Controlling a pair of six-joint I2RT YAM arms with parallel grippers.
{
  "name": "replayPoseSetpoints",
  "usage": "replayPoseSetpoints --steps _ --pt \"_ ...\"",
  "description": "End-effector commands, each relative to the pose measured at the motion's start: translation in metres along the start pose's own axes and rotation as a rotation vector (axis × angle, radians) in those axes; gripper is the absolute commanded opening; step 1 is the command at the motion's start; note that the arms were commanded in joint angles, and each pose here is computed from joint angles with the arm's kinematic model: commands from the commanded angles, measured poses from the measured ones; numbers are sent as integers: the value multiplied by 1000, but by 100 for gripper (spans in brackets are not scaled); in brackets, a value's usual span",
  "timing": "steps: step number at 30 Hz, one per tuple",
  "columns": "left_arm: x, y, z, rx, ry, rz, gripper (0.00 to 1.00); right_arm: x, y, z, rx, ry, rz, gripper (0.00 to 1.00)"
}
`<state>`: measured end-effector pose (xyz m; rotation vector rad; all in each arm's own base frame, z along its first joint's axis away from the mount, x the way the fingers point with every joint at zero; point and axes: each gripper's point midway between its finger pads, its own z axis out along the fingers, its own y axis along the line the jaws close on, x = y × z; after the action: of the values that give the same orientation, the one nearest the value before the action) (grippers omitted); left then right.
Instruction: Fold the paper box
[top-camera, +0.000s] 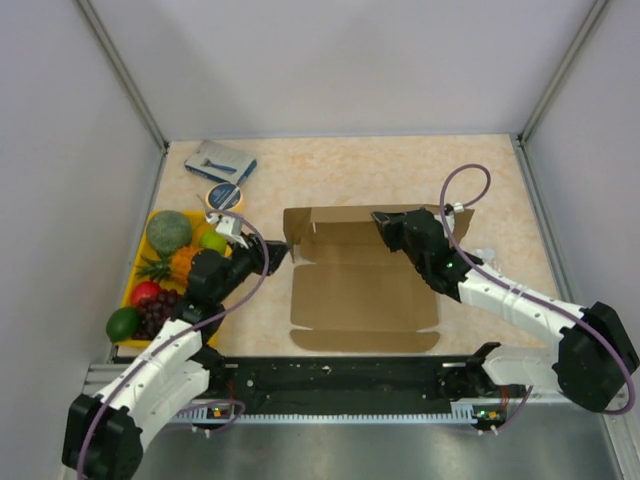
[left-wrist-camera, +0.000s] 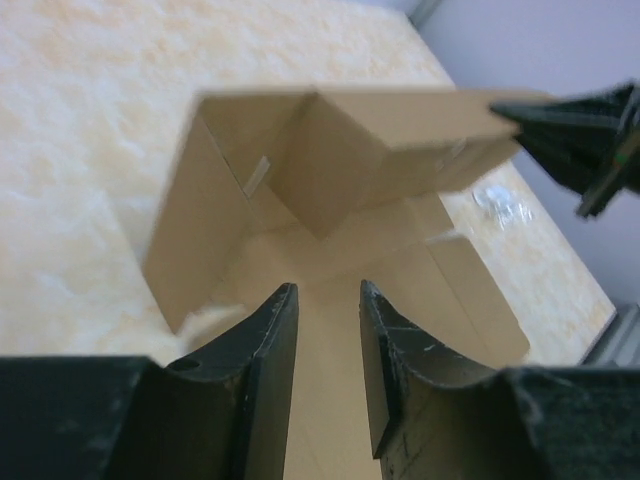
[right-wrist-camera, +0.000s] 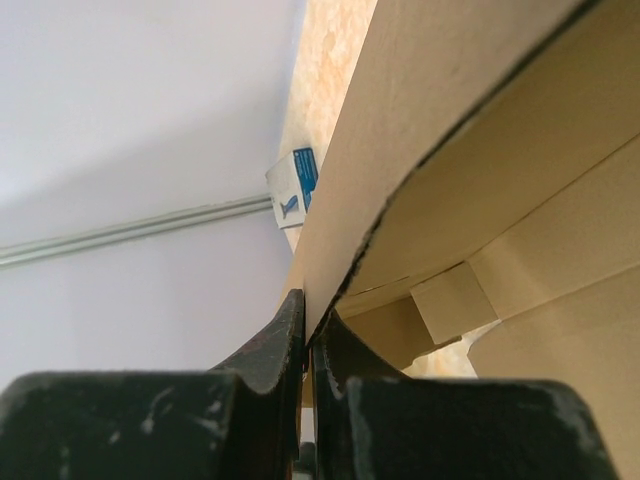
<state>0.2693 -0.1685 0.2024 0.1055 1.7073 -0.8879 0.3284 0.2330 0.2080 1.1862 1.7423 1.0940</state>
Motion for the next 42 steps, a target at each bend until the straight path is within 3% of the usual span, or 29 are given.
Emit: replayPoseSetpoints --steps 1,3,4,8,11,16,20,27,35,42 --pt "43 -5 3 -57 27 -19 36 1 -19 2 64 2 -28 0" --pt "59 -6 9 -118 44 18 27 2 -18 2 63 3 -17 0" --pt "54 10 11 -226 6 31 22 1 -18 2 67 1 -5 0" --pt "61 19 38 -388 72 74 0 1 -22 2 91 2 19 0" --pt "81 37 39 -513 103 59 0 0 -23 1 94 -4 36 0" --pt "92 45 48 -514 15 -48 0 -2 -17 1 84 -13 48 0" --pt "111 54 62 -555 53 -52 0 2 -17 2 90 2 71 0" --pt "111 72 63 -657 -2 -25 0 2 -15 2 87 3 72 0" --pt "117 67 89 -596 -32 -28 0 8 -18 2 99 30 84 0" --pt "106 41 103 -429 -80 29 0 10 -20 3 106 39 91 0"
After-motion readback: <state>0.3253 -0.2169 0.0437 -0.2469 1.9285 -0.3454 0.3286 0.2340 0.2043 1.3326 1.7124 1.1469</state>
